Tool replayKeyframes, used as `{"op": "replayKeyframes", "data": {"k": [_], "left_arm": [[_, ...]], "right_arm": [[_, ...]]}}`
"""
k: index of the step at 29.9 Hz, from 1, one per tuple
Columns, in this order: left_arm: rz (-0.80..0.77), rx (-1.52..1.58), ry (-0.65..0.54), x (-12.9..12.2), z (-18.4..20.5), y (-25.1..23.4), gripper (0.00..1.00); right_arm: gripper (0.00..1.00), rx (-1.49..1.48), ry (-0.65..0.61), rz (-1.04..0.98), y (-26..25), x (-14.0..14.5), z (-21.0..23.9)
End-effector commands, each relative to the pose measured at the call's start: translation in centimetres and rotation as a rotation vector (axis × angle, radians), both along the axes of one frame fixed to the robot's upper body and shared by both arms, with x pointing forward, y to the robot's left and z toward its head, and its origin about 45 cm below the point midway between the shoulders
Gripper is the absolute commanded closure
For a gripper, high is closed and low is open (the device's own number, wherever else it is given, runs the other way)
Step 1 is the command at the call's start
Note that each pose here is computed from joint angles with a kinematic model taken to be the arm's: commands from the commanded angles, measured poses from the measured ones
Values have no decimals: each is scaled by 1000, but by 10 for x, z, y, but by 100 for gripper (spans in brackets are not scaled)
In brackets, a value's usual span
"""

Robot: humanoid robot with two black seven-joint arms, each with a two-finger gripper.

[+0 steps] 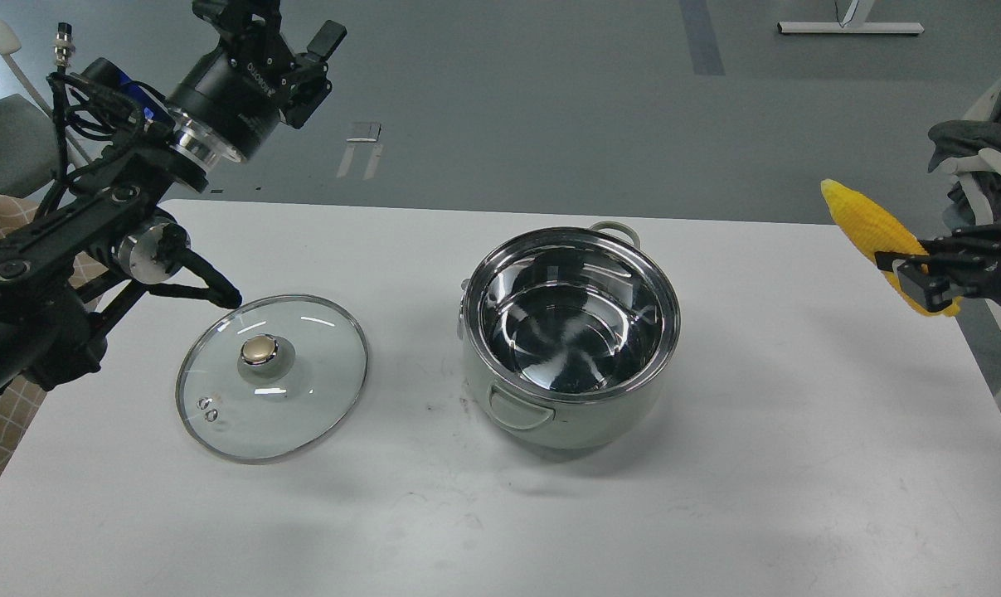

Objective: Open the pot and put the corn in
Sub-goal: 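Lift the corn cob and carry it over the open pot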

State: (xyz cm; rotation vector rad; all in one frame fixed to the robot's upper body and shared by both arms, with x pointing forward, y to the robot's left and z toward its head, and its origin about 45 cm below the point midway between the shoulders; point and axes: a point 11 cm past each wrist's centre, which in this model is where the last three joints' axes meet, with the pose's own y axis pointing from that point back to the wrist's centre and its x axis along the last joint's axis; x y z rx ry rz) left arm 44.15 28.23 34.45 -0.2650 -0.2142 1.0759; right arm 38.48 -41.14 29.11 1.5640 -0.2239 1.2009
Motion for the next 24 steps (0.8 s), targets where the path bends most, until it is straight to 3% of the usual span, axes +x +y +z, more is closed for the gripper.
{"op": "replayKeyframes", "data": {"k": [1, 5, 9, 15, 24], "left_arm": [[-3, 0, -1, 0, 1, 0, 5], [-3, 0, -1, 0, 1, 0, 5], [-3, -1, -1, 0, 0, -1, 5], [-1, -1, -1, 0, 0, -1, 5], [-2, -2, -1, 0, 0, -1, 5]], "right_arm": [[92, 17, -10, 76, 36, 9, 25], [92, 18, 3, 154, 72, 16, 37], [91, -12, 17, 302, 140, 32, 51], [91, -33, 92, 456, 210, 26, 35], [91, -120, 169, 538, 247, 24, -6]]}}
